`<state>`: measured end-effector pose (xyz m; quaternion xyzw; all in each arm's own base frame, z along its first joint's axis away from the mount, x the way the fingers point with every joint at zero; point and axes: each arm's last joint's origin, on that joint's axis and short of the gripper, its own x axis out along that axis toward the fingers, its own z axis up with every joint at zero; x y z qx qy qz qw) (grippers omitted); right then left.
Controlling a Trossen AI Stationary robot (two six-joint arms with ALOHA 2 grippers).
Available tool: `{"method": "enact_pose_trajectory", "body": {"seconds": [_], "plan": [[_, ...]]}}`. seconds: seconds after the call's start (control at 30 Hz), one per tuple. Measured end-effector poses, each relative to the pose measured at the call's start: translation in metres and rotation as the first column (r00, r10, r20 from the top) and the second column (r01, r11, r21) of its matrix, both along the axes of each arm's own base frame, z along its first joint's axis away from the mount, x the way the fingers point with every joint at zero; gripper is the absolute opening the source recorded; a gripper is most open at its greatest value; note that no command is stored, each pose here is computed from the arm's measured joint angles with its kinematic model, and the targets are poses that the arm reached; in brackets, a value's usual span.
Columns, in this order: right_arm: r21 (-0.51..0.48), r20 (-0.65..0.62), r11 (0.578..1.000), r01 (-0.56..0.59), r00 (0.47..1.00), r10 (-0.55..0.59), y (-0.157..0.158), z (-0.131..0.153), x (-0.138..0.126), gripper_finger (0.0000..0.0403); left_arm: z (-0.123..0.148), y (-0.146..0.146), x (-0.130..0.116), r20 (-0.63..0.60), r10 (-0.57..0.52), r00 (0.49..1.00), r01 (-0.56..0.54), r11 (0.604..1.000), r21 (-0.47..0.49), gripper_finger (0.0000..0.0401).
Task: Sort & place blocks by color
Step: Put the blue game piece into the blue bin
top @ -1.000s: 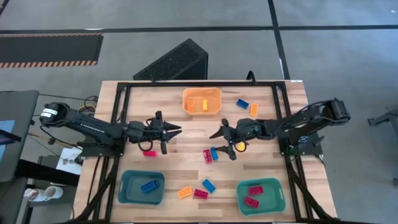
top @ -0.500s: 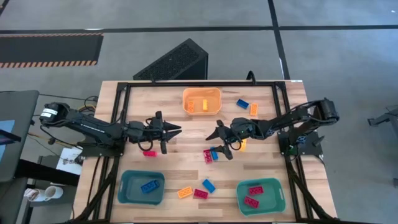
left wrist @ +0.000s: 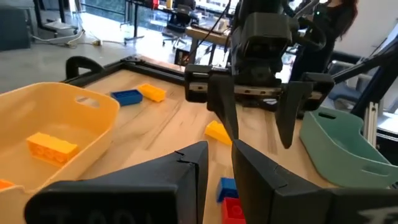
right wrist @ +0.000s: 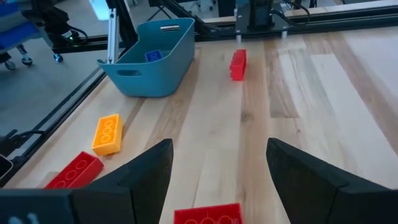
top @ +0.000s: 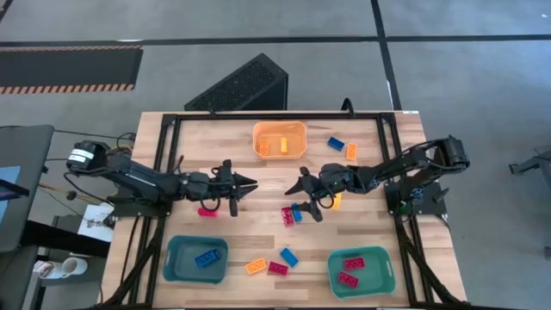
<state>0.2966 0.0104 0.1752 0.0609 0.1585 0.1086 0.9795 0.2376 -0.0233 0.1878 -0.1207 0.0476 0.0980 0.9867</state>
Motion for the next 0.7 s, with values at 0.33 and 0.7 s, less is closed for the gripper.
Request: {"method": "enact_pose_trajectory", "body": {"seconds": [0.33,0.7], "plan": [[0.012,-0.002,0.999,-0.036,0.999,0.036,0.012,0.0,-0.001,0.0281,0.003,-0.002,0.008,0.053,-0.031,0.998,0.032,0.999,-0.005,0.0058],[0.001,0.001,1.0,0.011,1.0,-0.011,0.01,0.0,0.0,0.0281,0.004,-0.003,0.008,0.055,-0.046,0.997,0.046,0.999,-0.009,0.0059]]}}
